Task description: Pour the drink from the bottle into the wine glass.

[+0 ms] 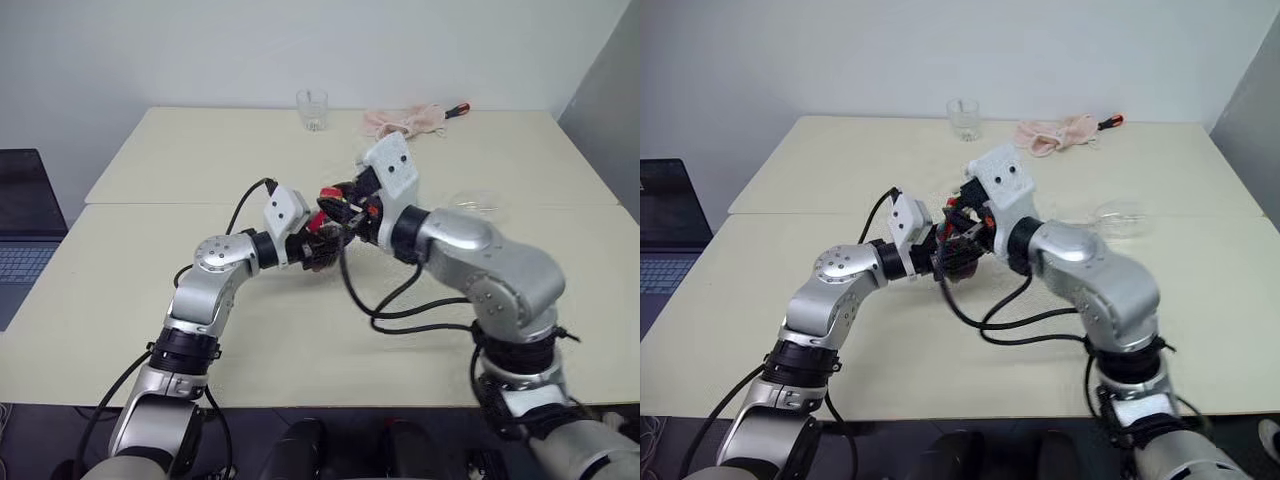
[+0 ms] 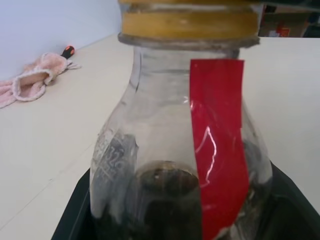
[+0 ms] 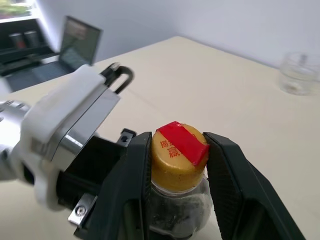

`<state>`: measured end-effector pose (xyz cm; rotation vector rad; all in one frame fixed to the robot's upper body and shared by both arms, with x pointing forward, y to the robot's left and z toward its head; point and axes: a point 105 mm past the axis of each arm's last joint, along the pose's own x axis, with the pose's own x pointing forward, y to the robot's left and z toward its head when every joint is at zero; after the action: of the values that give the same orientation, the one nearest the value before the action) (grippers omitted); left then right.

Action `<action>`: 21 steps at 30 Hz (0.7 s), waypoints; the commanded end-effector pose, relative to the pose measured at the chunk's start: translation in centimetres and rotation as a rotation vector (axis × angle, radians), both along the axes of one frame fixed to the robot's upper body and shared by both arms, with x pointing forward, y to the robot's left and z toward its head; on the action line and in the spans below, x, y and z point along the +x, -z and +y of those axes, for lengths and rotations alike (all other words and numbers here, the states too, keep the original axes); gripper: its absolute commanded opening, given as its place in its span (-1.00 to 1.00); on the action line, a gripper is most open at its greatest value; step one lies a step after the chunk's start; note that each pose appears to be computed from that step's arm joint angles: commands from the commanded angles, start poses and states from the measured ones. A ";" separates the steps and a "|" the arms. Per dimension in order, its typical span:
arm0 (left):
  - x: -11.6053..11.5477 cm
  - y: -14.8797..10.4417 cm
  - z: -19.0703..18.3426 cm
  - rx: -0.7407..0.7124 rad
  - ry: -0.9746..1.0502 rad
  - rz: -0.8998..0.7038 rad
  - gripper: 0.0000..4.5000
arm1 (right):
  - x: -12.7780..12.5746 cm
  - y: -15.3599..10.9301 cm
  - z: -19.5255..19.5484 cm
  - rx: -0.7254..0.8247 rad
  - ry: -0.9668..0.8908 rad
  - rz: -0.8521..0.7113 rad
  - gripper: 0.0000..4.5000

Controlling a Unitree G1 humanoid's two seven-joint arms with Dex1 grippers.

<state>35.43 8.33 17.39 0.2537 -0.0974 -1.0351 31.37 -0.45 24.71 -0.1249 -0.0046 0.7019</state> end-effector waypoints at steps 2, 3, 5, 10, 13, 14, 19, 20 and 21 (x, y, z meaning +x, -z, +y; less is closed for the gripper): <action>0.4 -0.6 0.7 -0.018 -0.028 -0.029 0.04 | 2.1 -2.6 -4.8 0.072 0.378 -0.089 -0.45; 0.5 -0.7 0.5 -0.020 -0.026 -0.030 0.03 | 2.1 -2.6 -4.8 0.068 0.382 -0.087 -0.45; 0.5 -0.8 0.2 -0.025 -0.017 -0.035 0.03 | 2.1 -2.3 -4.5 0.071 0.374 -0.072 -0.45; 0.6 -1.0 0.0 -0.027 -0.007 -0.039 0.02 | 2.0 -2.4 -4.2 0.101 0.295 -0.056 -0.29; 0.4 -1.0 0.0 -0.029 -0.002 -0.038 0.02 | 2.3 -3.3 -5.0 0.133 0.263 -0.067 0.14; 0.4 -1.0 0.0 -0.030 0.000 -0.037 0.02 | 2.4 -3.8 -5.2 0.141 0.240 -0.075 0.29; 0.2 -1.0 -0.1 -0.040 0.017 -0.031 -0.01 | 1.2 -6.3 -5.5 0.099 -0.028 -0.155 1.00; 0.1 -1.0 -0.2 -0.042 0.025 -0.028 -0.01 | 1.0 -6.4 -5.7 0.102 -0.087 -0.149 1.00; 0.0 -1.0 -0.2 -0.041 0.035 -0.025 -0.01 | 0.7 -6.3 -5.9 0.092 -0.158 -0.139 1.00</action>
<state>35.74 8.34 16.48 0.2296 -0.0707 -1.0413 33.49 -7.53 30.06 -0.0899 -0.1325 0.6785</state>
